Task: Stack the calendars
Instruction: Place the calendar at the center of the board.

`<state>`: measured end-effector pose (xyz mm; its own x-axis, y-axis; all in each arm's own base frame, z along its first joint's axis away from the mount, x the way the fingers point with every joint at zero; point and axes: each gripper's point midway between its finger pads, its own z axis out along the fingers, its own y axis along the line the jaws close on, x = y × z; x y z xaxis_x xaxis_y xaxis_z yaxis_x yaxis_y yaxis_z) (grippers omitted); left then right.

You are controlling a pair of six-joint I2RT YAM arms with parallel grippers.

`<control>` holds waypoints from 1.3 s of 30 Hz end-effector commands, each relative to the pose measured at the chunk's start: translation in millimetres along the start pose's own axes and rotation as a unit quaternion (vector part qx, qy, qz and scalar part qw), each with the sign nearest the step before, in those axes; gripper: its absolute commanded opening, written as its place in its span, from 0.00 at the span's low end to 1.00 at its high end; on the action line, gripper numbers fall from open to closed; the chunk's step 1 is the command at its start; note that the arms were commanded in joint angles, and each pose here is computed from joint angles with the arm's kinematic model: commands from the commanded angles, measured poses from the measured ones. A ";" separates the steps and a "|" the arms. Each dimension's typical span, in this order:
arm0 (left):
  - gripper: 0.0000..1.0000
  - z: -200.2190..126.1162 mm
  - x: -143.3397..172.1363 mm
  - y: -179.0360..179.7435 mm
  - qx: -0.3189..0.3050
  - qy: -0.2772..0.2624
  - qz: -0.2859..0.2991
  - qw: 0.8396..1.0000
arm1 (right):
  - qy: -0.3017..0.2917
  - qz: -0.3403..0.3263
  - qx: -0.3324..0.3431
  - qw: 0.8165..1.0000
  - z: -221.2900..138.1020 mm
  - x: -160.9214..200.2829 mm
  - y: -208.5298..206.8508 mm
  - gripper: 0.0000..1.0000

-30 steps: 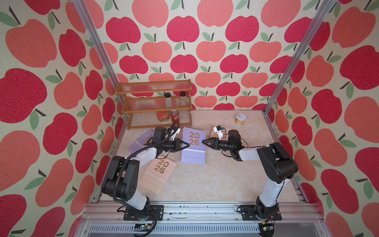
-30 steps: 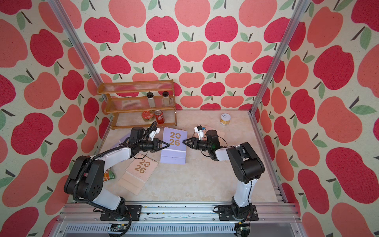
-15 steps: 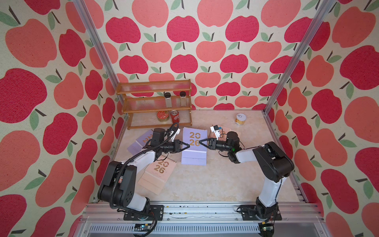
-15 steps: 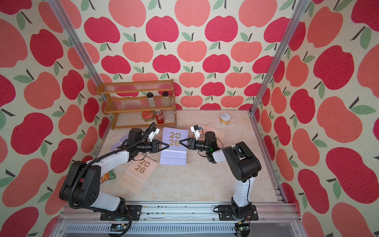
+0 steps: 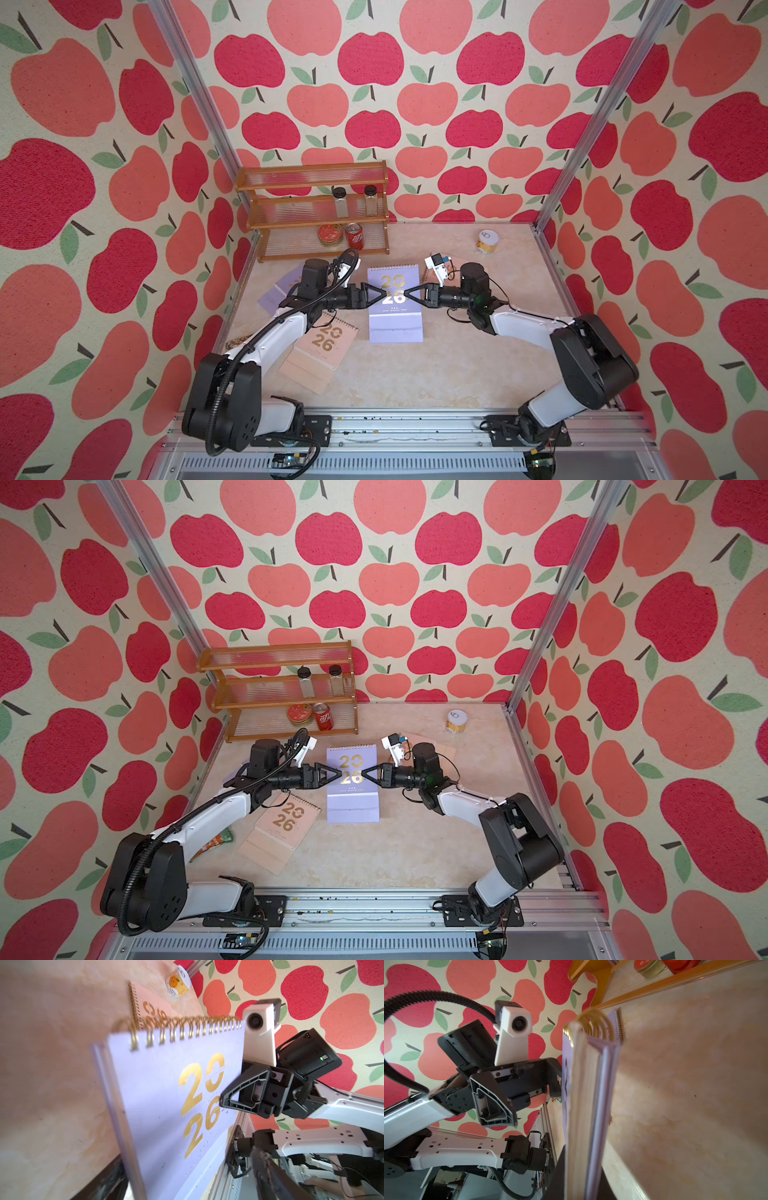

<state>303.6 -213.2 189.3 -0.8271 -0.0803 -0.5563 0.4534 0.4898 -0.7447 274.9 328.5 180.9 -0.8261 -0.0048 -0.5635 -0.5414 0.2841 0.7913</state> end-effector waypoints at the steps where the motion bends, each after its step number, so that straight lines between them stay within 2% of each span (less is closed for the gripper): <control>1: 0.92 -20.7 -21.8 7.6 -0.061 -0.045 0.027 0.997 | 0.061 0.017 0.100 0.993 -17.2 32.2 -26.8 0.00; 8: 0.98 -54.8 -45.8 21.7 -0.163 -0.111 0.046 0.979 | 0.091 0.086 0.148 0.981 -30.1 77.1 -54.6 0.00; 20: 1.00 -63.0 -53.2 16.9 -0.175 -0.122 0.056 0.975 | 0.120 0.140 0.230 0.955 -35.3 119.2 -103.3 0.00; 23: 1.00 -64.5 -51.6 18.4 -0.182 -0.121 0.054 0.974 | 0.129 0.147 0.265 0.944 -42.6 127.9 -115.7 0.15; 29: 1.00 -67.0 -53.3 20.3 -0.190 -0.125 0.052 0.972 | 0.127 0.134 0.290 0.939 -46.9 121.2 -119.9 0.44; 33: 1.00 -67.5 -53.7 21.5 -0.195 -0.124 0.050 0.972 | 0.135 0.119 0.315 0.932 -53.2 114.8 -119.7 0.58; 36: 0.99 -67.6 -53.8 22.8 -0.198 -0.123 0.050 0.971 | 0.135 0.106 0.351 0.920 -69.9 107.0 -121.0 0.71; 39: 1.00 -64.2 -54.7 25.2 -0.200 -0.120 0.050 0.971 | 0.102 0.099 0.379 0.914 -98.9 85.6 -124.7 0.86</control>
<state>334.5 -142.5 217.1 -0.6756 -0.2003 -0.7095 0.3196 0.7877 -0.5267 246.2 232.0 46.1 -0.9601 -0.0585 -0.2735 -0.2012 0.8238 0.5299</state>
